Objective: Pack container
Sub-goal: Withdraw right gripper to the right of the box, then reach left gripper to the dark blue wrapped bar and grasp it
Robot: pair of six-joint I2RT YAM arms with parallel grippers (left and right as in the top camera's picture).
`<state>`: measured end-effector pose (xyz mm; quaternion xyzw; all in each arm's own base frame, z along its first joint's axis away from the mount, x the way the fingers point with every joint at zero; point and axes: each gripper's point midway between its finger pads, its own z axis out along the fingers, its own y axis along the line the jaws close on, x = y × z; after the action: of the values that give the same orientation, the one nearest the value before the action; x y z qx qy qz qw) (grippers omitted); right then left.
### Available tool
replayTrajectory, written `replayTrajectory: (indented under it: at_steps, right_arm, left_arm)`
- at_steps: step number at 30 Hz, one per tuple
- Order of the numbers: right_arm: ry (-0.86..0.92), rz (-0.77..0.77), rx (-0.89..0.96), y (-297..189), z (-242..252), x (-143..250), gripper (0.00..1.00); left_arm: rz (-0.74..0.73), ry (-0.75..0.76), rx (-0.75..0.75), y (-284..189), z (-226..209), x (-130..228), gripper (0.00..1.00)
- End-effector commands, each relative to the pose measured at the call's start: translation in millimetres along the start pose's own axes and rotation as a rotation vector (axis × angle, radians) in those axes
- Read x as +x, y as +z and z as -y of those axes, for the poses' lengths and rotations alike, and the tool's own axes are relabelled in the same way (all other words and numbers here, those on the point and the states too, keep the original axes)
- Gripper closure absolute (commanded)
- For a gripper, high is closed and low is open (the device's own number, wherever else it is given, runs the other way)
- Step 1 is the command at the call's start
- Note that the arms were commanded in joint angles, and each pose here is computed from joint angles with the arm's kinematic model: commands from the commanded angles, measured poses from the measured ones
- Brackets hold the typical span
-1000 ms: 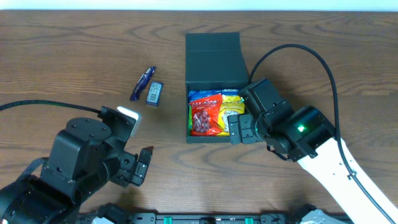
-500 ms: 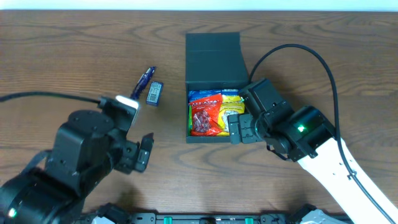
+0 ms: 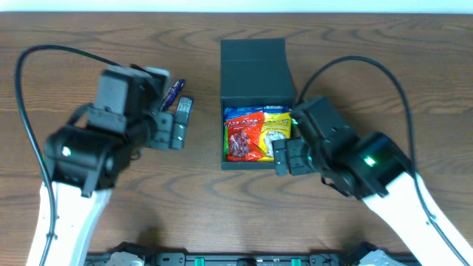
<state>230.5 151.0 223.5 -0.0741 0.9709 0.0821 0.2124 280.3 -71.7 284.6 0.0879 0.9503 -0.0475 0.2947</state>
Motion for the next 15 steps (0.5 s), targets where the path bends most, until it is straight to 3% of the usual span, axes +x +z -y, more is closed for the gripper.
replayTrajectory:
  at_steps: [1, 6, 15]
  right_arm:
    - [0.011, 0.102, -0.051, -32.8, 2.6, -3.6, 0.01]
    - [-0.005, 0.185, -0.088, -59.4, 6.5, -0.5, 0.01]
    - [-0.006, 0.169, -0.081, -62.6, 10.8, 7.9, 0.01]
  left_arm:
    - [-0.028, -0.021, 0.059, 9.2, -11.5, -0.8, 0.05]
    - [-0.078, -0.047, 0.035, 34.2, -32.9, 1.8, 0.05]
    - [-0.187, -0.036, -0.008, 101.8, -49.0, 14.7, 0.05]
